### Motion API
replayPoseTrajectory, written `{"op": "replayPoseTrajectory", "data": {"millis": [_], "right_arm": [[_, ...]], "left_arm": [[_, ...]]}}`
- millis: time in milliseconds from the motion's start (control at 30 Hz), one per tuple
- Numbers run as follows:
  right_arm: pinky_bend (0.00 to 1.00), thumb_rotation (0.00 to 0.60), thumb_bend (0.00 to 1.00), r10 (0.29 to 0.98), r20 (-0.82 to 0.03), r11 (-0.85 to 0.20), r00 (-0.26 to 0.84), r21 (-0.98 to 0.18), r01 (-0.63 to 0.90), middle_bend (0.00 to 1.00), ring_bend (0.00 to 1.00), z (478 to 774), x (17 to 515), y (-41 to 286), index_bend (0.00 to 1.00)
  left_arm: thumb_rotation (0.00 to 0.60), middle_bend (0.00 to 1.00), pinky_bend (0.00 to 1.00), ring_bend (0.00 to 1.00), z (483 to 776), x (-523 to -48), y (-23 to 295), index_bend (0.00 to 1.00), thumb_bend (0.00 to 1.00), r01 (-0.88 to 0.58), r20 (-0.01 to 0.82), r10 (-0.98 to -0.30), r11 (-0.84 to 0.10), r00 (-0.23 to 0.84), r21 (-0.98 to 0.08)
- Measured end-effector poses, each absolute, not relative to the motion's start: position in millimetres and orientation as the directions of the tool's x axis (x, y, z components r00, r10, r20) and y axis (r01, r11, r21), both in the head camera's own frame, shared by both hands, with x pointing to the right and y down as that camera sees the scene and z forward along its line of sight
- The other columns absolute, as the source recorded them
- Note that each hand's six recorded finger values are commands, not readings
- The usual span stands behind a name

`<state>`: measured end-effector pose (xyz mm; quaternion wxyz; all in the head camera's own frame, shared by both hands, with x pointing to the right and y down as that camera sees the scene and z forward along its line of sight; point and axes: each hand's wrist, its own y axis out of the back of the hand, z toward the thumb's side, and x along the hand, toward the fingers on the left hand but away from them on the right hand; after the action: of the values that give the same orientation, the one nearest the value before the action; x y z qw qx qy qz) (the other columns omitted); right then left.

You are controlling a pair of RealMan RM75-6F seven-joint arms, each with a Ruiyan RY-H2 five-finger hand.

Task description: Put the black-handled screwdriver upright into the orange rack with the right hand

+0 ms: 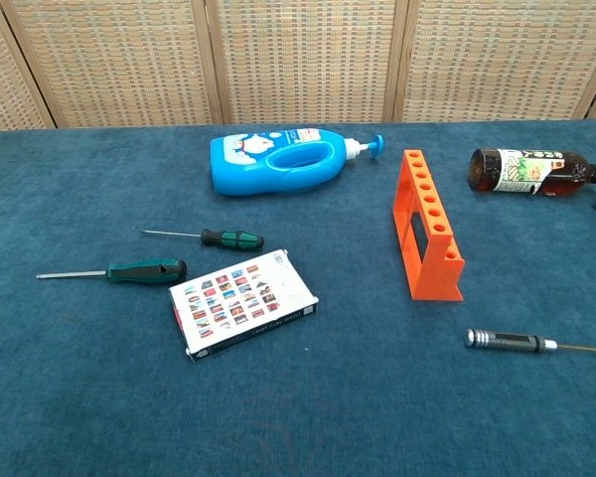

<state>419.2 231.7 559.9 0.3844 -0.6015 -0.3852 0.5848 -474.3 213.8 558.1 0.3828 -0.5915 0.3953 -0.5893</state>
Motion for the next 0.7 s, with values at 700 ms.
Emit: {"op": "replayPoseTrajectory", "data": {"millis": [700], "right_arm": [[0.00, 0.600, 0.20, 0.912, -0.401, -0.408, 0.084, -0.908, 0.093, 0.00, 0.00, 570.0, 385.1, 233.8, 0.26]], "left_arm": [[0.600, 0.00, 0.00, 0.00, 556.6, -470.5, 214.0, 0.00, 0.00, -0.017, 0.390, -0.921, -0.390, 0.000, -0.921]]}}
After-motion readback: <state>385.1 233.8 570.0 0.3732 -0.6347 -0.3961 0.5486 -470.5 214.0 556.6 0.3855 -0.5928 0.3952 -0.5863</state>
